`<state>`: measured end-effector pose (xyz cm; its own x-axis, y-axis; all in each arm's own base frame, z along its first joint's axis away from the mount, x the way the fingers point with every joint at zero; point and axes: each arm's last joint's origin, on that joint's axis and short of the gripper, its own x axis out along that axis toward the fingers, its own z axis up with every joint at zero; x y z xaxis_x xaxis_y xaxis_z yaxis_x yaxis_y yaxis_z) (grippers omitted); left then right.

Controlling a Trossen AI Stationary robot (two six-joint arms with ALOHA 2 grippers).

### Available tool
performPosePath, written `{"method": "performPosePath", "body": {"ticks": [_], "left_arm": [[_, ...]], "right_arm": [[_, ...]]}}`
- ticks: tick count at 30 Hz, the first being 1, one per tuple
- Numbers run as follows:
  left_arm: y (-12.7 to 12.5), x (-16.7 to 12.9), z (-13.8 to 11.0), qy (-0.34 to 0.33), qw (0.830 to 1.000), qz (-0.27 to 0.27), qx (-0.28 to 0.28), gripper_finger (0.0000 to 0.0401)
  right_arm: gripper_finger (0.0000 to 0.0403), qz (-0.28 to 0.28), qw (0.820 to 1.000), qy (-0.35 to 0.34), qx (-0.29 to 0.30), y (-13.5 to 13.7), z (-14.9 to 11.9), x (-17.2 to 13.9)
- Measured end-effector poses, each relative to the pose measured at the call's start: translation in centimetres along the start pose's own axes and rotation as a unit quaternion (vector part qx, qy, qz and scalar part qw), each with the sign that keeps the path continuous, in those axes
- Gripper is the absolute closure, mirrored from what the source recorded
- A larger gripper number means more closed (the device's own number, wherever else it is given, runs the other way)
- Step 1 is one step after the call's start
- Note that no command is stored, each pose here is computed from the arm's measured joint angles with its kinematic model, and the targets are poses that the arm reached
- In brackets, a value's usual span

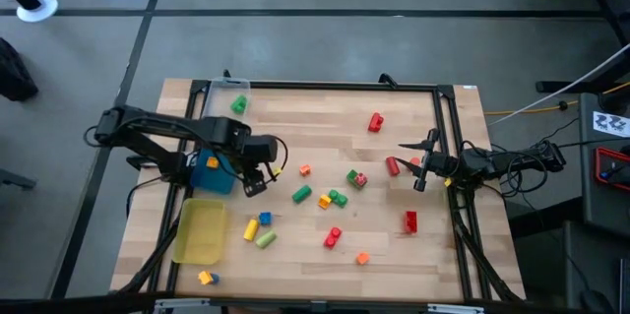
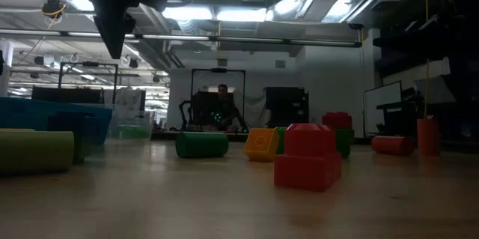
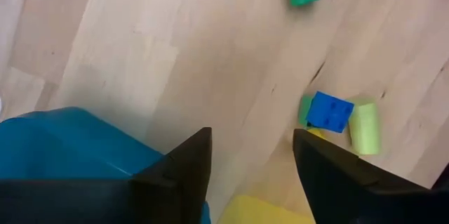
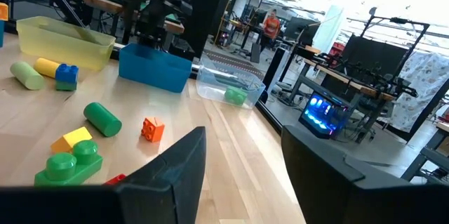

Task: Sort blocks by size
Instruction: Put the blue 4 stud game piece into the blue bin

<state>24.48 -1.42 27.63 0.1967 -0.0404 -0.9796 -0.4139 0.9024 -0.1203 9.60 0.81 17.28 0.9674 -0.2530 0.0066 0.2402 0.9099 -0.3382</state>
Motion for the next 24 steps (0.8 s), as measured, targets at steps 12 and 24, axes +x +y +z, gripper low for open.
{"method": "performPosePath", "body": {"ticks": [12, 24], "left_arm": [[-4.0, 3.3, -0.3, 0.059, 0.993, -0.033, 0.098, 0.0151], [-7.4, 6.8, -0.8, 0.077, 0.984, -0.032, 0.155, 0.015]], "right_arm": [[0.0214, 0.0, 1.0, 0.0, 0.0, 0.0, 0.0, 0.0], [0.0214, 0.0, 1.0, 0.0, 0.0, 0.0, 0.0, 0.0]]}}
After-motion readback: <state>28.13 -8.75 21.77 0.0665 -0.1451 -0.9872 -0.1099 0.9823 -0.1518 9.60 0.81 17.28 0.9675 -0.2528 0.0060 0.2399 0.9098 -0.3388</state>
